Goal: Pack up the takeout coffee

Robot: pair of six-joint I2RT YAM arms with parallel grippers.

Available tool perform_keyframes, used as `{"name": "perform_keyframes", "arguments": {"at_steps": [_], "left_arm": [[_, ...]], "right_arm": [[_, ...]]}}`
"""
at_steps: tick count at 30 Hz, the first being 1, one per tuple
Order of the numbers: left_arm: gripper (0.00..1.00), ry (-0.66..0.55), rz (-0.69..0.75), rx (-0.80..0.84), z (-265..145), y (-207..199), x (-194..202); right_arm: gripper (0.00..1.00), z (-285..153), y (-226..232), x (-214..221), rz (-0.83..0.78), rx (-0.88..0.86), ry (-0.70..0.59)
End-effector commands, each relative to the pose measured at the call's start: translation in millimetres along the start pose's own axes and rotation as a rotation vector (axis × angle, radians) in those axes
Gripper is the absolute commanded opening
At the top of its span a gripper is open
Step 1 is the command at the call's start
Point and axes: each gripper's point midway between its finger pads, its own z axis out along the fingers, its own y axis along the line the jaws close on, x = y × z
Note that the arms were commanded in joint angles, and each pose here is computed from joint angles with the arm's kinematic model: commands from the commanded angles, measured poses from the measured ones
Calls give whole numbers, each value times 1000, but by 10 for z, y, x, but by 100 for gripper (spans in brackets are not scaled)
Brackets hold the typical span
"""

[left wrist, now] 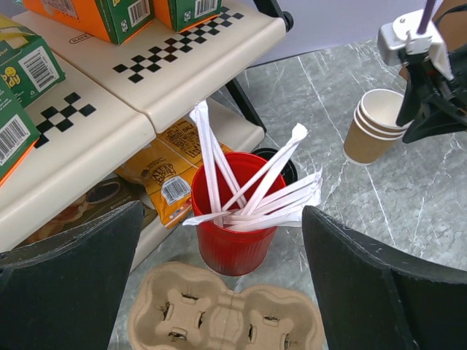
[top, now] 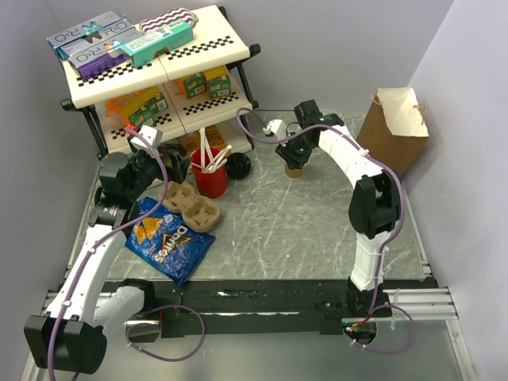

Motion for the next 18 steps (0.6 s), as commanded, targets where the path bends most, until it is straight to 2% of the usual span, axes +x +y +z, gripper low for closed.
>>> {"name": "perform_keyframes", "arguments": {"at_steps": [1, 18], "left_arm": [[96, -54, 7, 27, 16, -56, -159], [96, -41, 4, 30, 85, -36, -141]], "right_arm": [[41, -63, -169, -172, -29, 47, -42], [31, -21, -366, -139, 6, 45, -44]]}}
